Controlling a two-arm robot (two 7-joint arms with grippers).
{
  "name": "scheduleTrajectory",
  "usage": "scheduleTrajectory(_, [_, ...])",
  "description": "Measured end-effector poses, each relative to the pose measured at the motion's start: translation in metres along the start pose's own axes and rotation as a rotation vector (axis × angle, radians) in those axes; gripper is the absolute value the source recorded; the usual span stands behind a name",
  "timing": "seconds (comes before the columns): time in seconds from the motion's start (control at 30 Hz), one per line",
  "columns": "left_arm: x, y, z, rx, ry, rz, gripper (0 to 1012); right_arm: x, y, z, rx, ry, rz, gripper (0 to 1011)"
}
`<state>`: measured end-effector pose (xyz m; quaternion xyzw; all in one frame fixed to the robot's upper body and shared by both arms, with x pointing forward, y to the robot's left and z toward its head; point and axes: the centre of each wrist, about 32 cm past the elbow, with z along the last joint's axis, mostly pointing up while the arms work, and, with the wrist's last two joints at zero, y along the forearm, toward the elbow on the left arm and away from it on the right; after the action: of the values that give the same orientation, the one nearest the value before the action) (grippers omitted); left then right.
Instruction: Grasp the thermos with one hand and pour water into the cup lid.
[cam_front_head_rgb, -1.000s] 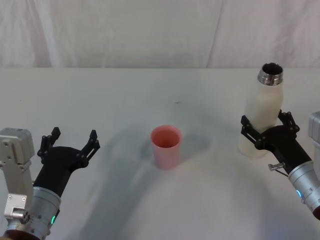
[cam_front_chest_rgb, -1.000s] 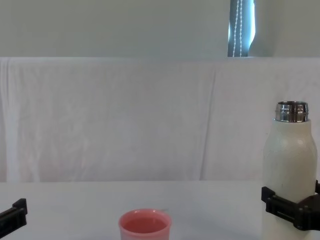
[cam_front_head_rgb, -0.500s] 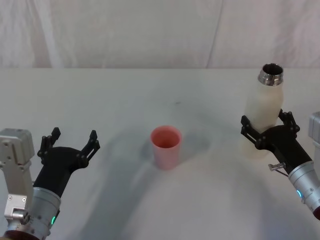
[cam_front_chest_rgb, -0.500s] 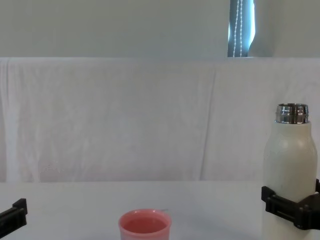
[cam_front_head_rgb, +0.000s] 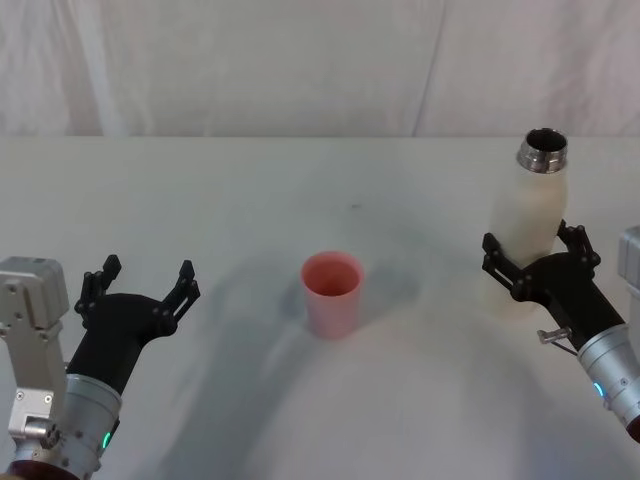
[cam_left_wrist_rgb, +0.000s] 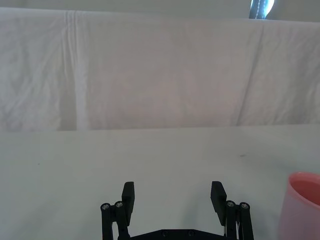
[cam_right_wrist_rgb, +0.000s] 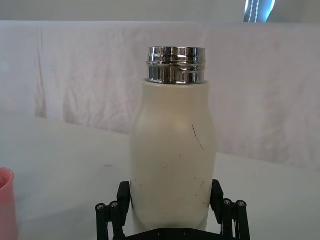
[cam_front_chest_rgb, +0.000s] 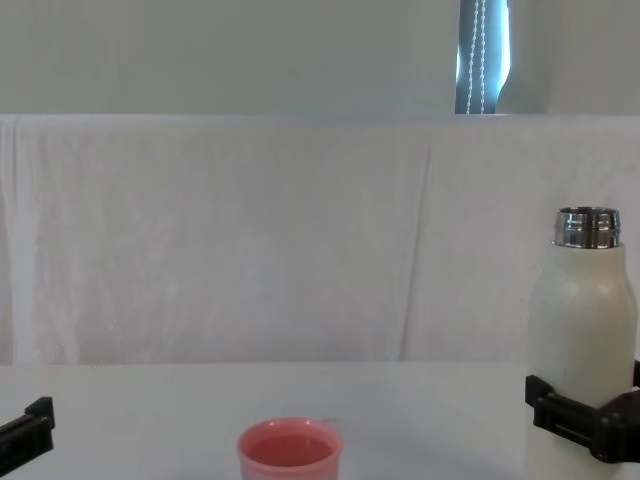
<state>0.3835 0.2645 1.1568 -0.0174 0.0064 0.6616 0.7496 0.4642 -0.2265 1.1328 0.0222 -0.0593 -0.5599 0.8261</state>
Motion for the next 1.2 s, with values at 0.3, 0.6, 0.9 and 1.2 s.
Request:
scheduleTrajectory(0.3, [0.0000, 0.0000, 0.0000, 0.000, 0.000, 0.000, 1001, -0.0011, -0.0037, -0.0006, 0.000, 0.004, -0.019, 1000])
scheduleTrajectory(0.6, [0.0000, 0.0000, 0.0000, 0.000, 0.000, 0.000, 1001, -0.0019, -0.0051, 0.0006, 0.005, 0.002, -0.020, 1000])
scheduleTrajectory(0.9, [0.0000, 0.0000, 0.0000, 0.000, 0.000, 0.000, 1001, -0.0028, -0.0065, 0.0017, 0.007, -0.001, -0.007, 1000])
scheduleTrajectory(1.2, [0.0000, 0.0000, 0.0000, 0.000, 0.000, 0.000, 1001, -0.0041, -0.0082, 0.0022, 0.003, -0.005, -0.004, 1000])
